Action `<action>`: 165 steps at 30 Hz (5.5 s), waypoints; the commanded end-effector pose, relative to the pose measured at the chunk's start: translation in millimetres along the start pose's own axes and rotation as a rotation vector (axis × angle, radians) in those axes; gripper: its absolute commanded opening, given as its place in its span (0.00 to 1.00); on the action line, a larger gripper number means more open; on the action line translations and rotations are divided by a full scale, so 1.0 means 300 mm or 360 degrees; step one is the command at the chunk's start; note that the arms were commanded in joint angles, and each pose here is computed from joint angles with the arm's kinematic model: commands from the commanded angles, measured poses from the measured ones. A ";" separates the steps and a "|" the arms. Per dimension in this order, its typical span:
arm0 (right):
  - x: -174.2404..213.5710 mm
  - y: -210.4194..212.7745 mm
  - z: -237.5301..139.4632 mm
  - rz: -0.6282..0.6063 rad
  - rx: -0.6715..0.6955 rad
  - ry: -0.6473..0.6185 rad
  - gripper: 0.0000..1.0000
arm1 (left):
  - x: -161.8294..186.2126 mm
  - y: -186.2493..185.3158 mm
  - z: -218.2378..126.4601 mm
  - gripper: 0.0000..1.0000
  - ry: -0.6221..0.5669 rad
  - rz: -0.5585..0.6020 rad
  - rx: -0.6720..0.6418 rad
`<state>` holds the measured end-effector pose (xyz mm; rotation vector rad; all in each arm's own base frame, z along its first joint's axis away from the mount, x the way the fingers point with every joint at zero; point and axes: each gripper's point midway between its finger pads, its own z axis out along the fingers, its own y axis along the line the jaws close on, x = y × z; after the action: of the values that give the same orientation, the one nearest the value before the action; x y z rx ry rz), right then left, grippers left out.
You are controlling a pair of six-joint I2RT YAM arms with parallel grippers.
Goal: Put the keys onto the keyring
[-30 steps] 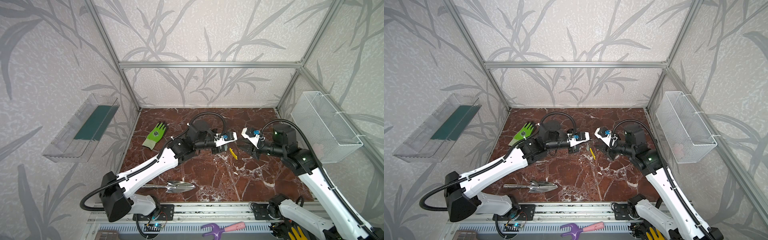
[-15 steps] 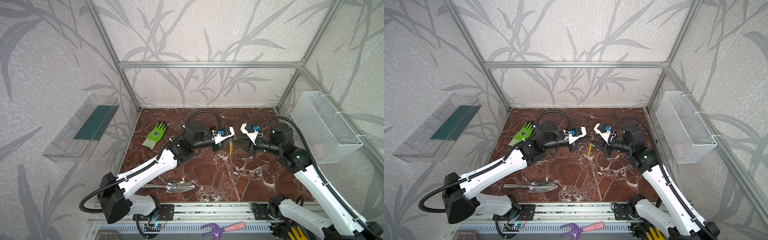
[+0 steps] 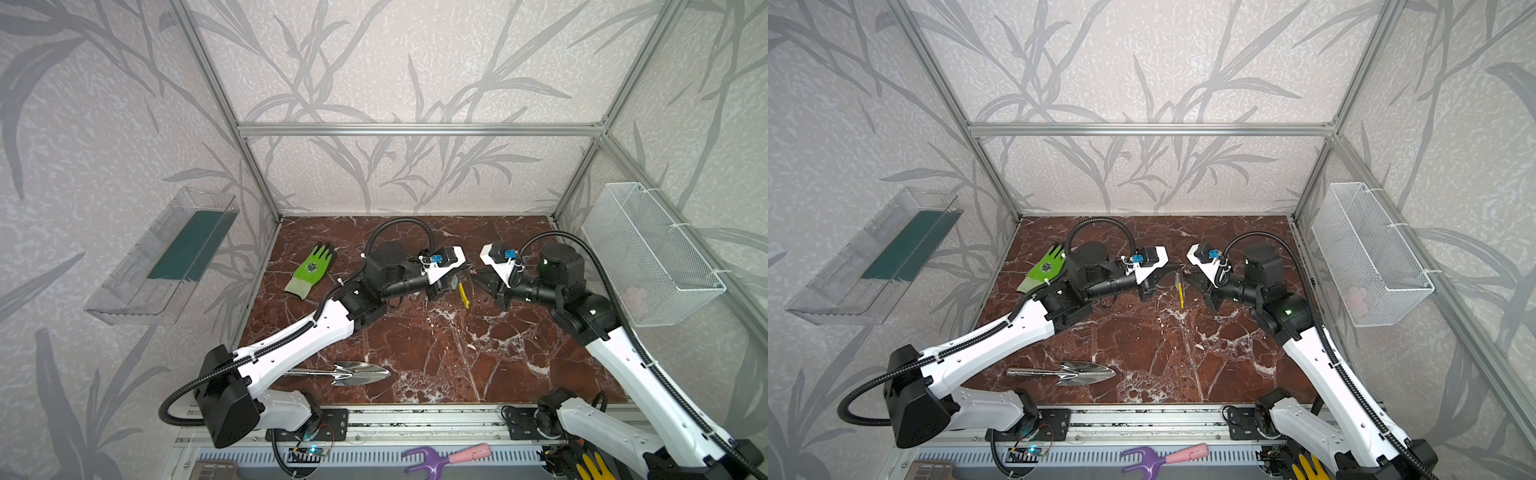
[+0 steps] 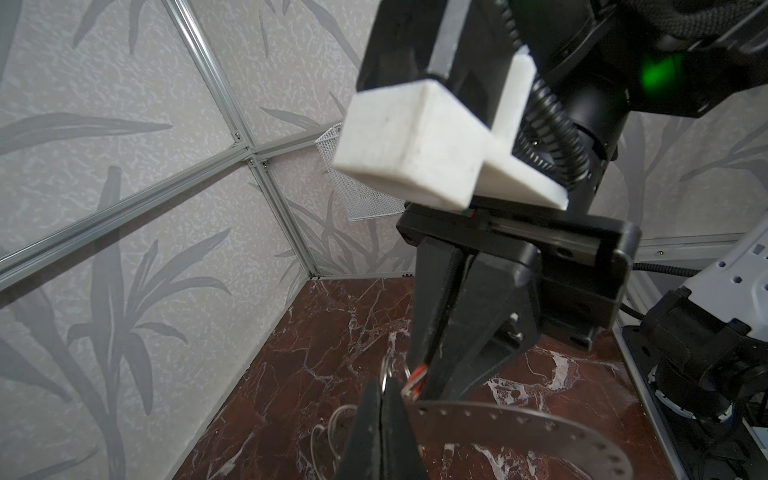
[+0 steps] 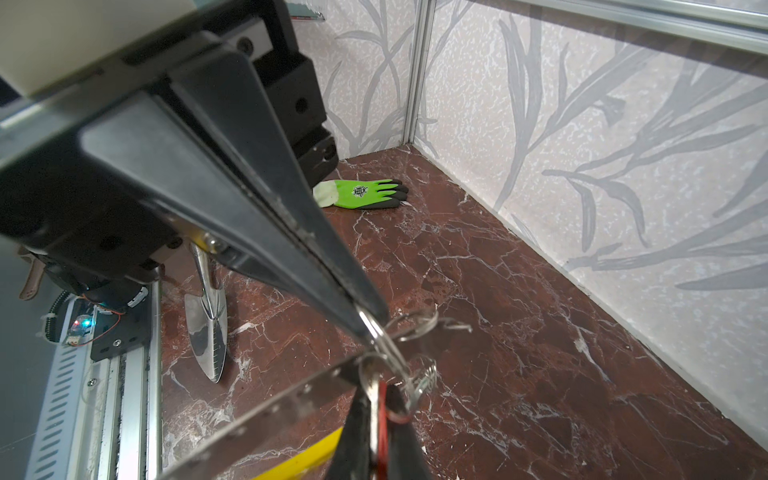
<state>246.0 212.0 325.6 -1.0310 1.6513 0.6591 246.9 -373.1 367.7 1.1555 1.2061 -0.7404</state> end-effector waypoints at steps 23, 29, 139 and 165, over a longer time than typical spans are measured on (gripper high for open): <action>-0.048 0.009 -0.035 -0.0228 -0.0001 -0.0042 0.31 | -0.089 0.025 -0.019 0.00 -0.0395 -0.0262 0.0079; -0.068 0.035 -0.122 -0.0210 -0.0029 -0.0218 0.35 | -0.093 0.021 -0.034 0.00 -0.0414 -0.0291 0.0181; -0.056 -0.047 -0.039 -0.0038 0.0053 -0.0112 0.35 | -0.145 0.056 0.005 0.00 -0.0211 -0.0034 0.0055; -0.096 -0.041 -0.005 -0.0339 0.0063 -0.0088 0.34 | -0.124 0.078 0.026 0.00 -0.0335 -0.0156 0.0005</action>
<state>260.6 220.5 344.3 -1.1382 1.5050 0.5794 261.4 -380.5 398.8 1.0339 1.1285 -0.8997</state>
